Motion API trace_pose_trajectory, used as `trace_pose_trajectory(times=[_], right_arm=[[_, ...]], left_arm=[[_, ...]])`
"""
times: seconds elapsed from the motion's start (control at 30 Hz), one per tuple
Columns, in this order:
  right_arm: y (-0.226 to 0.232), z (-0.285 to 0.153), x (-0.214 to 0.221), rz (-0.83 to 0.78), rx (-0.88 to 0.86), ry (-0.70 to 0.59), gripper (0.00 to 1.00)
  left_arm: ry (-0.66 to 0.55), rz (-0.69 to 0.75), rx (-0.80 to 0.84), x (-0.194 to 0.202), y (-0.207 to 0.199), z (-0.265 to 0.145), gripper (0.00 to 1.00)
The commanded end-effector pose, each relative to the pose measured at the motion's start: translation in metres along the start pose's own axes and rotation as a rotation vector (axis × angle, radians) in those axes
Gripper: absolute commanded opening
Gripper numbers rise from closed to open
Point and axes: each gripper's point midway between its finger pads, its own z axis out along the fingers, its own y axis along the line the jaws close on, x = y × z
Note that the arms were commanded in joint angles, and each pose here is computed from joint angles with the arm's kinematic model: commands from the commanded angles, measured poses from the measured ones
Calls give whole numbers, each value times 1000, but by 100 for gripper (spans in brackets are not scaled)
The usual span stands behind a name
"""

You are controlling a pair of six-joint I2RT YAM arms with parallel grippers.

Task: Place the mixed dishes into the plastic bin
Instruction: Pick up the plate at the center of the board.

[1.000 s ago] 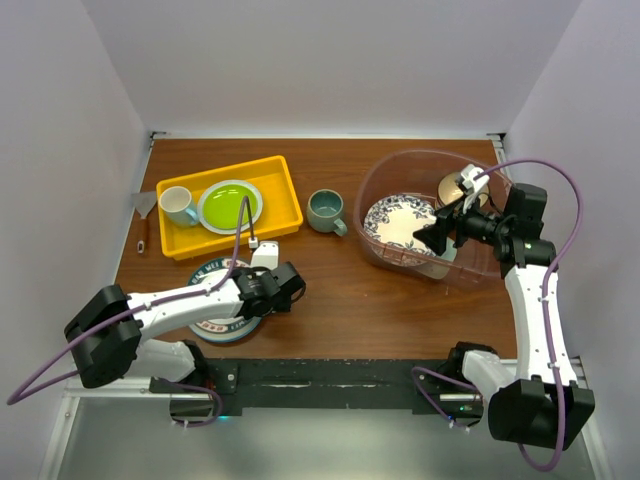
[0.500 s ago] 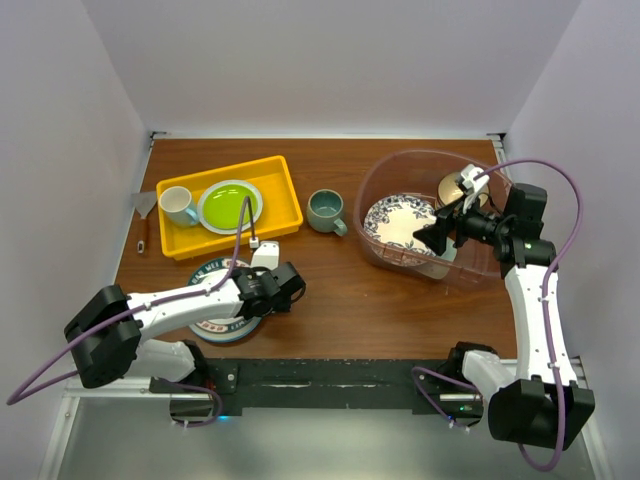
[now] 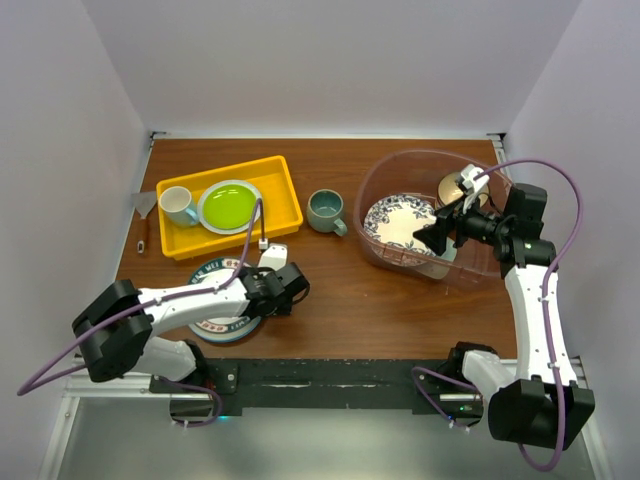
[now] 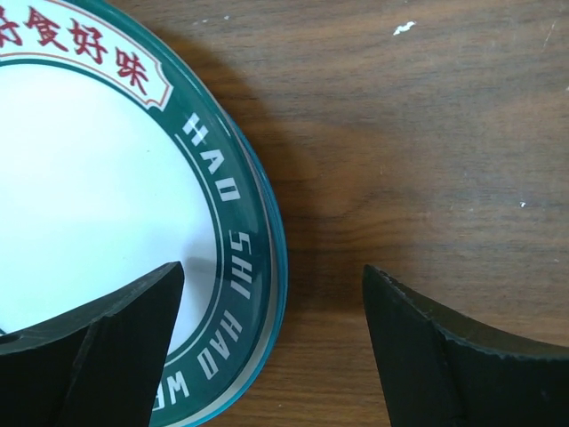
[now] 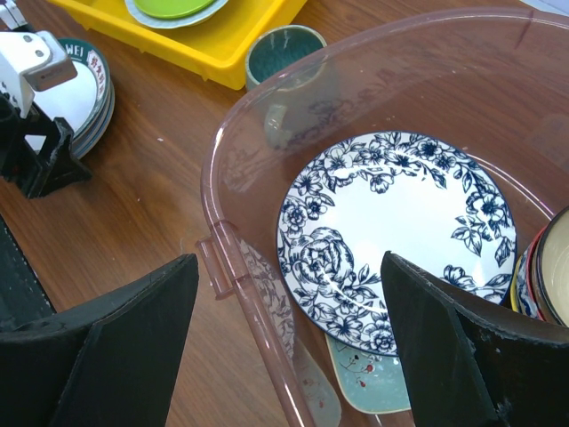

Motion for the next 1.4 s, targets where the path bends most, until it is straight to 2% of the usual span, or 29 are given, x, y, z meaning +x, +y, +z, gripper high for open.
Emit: trace_pose_trajectory(times=[0.0, 0.23, 0.33, 0.63, 0.77, 0.9, 1.0, 1.2, 1.37], right_arm=[[2, -2, -5, -34, -9, -19, 88], [3, -2, -6, -37, -14, -22, 88], [3, -1, -5, -36, -13, -21, 88], [3, -1, -6, -35, -17, -24, 88], [2, -1, -4, -33, -18, -22, 89], [3, -1, -5, -33, -20, -24, 89], [3, 0, -5, -30, -24, -24, 89], [3, 0, -5, -29, -24, -24, 89], [3, 0, -5, -29, -27, -25, 89]], left_arm=[[-18, 36, 58, -6, -14, -2, 81], [-36, 64, 181, -12, -32, -14, 53], [-58, 62, 232, -18, -36, -22, 45], [-95, 60, 277, -26, -37, -33, 31], [-94, 63, 246, -26, -32, -31, 35], [-103, 52, 191, -28, -22, -30, 53], [-100, 63, 156, -26, -16, -27, 58], [-71, 109, 66, -15, -14, -11, 59], [-74, 159, -83, -11, -3, -4, 59]])
